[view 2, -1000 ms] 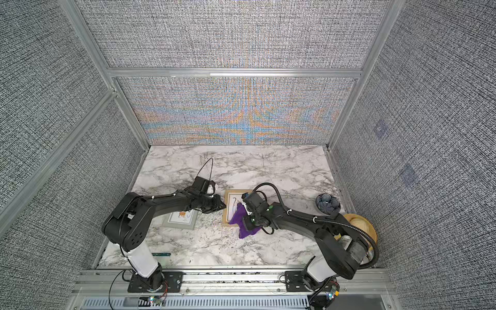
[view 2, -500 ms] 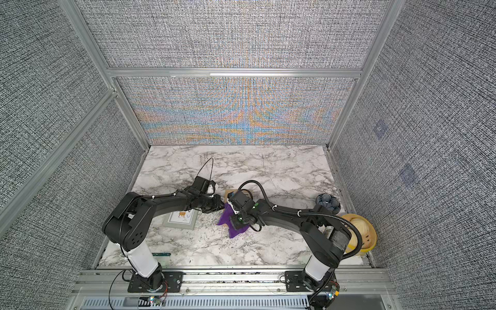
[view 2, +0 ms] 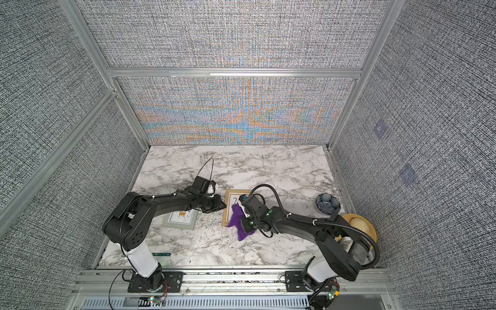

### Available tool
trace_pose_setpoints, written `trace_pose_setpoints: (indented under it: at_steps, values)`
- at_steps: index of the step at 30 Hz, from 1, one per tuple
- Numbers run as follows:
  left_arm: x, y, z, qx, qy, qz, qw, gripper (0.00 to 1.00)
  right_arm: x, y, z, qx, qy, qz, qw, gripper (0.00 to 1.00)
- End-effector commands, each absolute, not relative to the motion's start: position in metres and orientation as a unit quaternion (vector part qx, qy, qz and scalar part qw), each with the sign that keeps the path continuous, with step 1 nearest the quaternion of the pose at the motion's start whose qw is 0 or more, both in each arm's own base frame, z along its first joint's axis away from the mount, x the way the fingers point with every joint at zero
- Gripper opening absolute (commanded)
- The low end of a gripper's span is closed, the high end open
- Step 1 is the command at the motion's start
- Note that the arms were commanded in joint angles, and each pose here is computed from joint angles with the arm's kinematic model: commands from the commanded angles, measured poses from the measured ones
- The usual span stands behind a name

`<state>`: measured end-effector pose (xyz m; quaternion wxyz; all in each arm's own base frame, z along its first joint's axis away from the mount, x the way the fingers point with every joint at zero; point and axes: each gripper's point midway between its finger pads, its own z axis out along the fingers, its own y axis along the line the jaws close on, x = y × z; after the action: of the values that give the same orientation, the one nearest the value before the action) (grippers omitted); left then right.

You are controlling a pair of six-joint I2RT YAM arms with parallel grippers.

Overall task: Wipe the picture frame with a cloth
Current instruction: Wipe the dirt from the picture frame.

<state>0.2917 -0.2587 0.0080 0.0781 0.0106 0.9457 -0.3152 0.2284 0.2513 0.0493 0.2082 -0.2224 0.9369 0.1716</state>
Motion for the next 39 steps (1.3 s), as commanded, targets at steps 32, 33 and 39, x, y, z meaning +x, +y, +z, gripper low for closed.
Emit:
trace_pose_setpoints:
  at_steps: [32,33,39]
  values:
    - [0.316,-0.246,0.101,0.033,0.961,-0.244,0.123,0.48,0.297,0.209,0.152,-0.051,0.931,0.24,0.271,0.0]
    - [0.316,-0.245,0.105,0.03,0.961,-0.244,0.128,0.52,0.299,0.211,0.155,-0.048,0.928,0.252,0.271,0.0]
    - [0.315,-0.236,0.133,0.019,0.944,-0.274,0.184,0.76,0.309,0.244,0.18,-0.044,0.884,0.407,0.225,0.0]
